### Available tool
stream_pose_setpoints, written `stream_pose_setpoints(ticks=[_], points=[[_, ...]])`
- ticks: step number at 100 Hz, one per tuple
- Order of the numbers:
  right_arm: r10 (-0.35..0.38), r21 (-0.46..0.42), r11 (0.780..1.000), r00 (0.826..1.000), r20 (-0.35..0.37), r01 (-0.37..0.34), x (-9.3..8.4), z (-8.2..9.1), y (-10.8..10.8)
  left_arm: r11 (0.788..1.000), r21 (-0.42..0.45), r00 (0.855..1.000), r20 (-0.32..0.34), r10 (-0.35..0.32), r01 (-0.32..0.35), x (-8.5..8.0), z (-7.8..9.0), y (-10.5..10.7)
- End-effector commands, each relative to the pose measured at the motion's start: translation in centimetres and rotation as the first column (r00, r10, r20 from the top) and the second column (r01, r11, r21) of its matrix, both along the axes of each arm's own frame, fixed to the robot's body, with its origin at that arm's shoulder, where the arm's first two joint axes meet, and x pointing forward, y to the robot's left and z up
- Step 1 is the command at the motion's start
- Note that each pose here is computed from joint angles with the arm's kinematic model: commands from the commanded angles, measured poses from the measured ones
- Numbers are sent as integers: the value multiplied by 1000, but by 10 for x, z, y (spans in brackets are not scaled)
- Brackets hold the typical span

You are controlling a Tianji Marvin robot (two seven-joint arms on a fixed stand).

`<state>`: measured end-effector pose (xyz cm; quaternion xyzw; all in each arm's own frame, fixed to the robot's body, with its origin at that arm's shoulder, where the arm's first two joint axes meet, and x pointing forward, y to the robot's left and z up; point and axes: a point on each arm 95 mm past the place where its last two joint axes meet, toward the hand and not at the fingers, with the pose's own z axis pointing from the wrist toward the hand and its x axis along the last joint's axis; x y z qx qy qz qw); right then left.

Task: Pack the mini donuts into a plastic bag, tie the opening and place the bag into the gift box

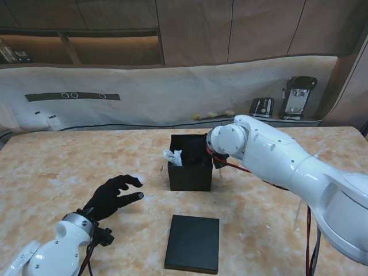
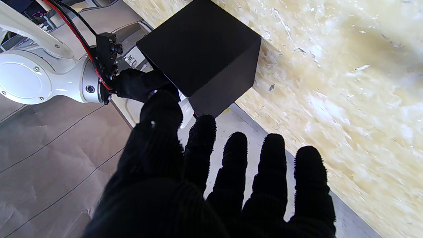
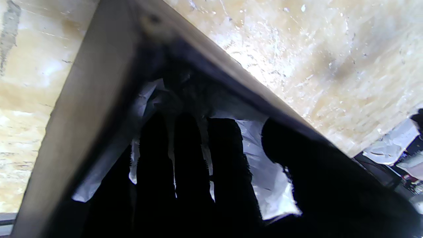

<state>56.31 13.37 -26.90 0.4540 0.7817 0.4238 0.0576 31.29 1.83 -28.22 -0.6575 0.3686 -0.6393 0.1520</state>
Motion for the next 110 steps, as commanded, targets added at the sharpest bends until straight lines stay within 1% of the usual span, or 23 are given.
stream_pose_setpoints(ticks=[1, 17, 38, 65, 74, 85, 98, 110], points=[[24, 2, 1000, 1000, -2, -24, -8, -4, 6, 1000, -1, 1000, -11, -11, 11, -3, 0, -2], [13, 38, 999, 999, 34, -14, -12, 10, 5, 1000, -7, 1000, -6, -13, 13, -3, 1, -3], [9, 62, 998, 996, 86, -14, -20, 31, -1, 1000, -13, 1000, 1, -17, 17, -5, 1, -4], [6, 75, 997, 987, 160, -18, -36, 59, -16, 999, -21, 1000, 9, -24, 24, -8, 2, -8], [-18, 116, 993, 980, 198, -5, -47, 67, -25, 999, -24, 1000, 12, -26, 26, -9, 2, -9], [-56, 180, 984, 971, 234, 14, -67, 73, -40, 999, -28, 999, 14, -30, 30, -9, 2, -10], [-105, 239, 970, 950, 295, 33, -93, 71, -59, 999, -39, 999, 14, -34, 34, -9, 1, -14], [-151, 278, 959, 935, 320, 60, -120, 64, -78, 998, -50, 999, 11, -43, 44, -10, 0, -19]])
